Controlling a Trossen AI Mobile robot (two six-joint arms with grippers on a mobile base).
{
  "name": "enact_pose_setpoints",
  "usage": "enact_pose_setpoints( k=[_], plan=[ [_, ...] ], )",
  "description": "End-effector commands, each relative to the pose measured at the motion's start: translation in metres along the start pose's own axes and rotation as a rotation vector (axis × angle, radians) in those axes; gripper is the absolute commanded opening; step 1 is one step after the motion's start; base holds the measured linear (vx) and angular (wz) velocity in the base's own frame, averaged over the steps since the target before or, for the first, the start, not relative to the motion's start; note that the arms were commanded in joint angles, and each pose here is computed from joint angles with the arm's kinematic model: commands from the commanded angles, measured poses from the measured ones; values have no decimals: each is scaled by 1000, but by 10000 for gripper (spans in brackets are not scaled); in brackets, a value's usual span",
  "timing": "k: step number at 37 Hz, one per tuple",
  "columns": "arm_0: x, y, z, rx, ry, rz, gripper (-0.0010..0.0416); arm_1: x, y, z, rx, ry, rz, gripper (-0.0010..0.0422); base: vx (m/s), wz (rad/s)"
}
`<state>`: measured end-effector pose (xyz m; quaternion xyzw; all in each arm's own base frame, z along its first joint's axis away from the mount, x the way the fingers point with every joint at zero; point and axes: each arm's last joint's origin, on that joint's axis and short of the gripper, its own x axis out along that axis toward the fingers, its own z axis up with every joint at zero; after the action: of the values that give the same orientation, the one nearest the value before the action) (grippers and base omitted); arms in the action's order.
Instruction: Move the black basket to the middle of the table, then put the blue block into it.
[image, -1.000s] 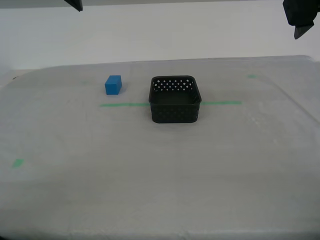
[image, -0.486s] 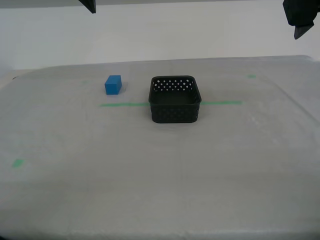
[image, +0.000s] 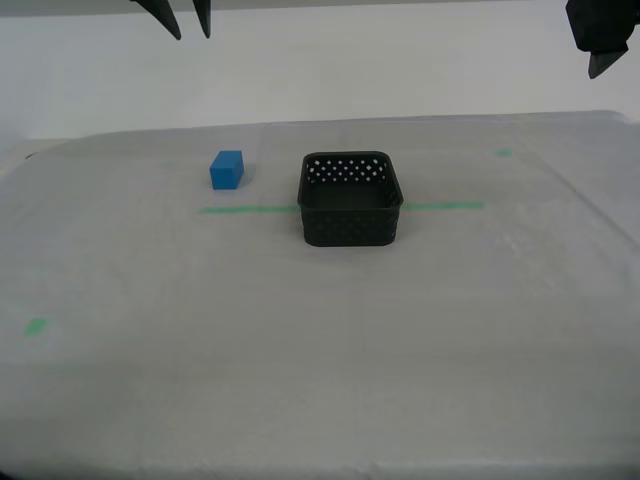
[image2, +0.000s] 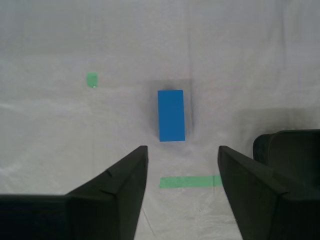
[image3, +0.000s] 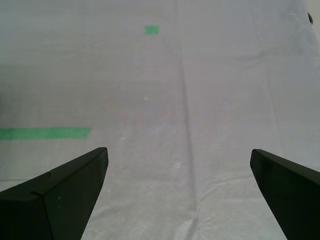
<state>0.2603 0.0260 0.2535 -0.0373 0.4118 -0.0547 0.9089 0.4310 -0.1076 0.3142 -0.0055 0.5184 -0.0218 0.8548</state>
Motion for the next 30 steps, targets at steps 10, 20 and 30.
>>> enact_pose_setpoints(
  k=[10,20,30],
  plan=[
    [0,0,0,-1,0,-2,399,-4,-1,2,11,-11,-16,335,0,0],
    [0,0,0,-1,-1,-2,399,-1,0,1,-1,0,-13,385,0,0],
    [0,0,0,-1,0,-2,398,-1,1,2,-7,-19,41,401,0,0]
  ],
)
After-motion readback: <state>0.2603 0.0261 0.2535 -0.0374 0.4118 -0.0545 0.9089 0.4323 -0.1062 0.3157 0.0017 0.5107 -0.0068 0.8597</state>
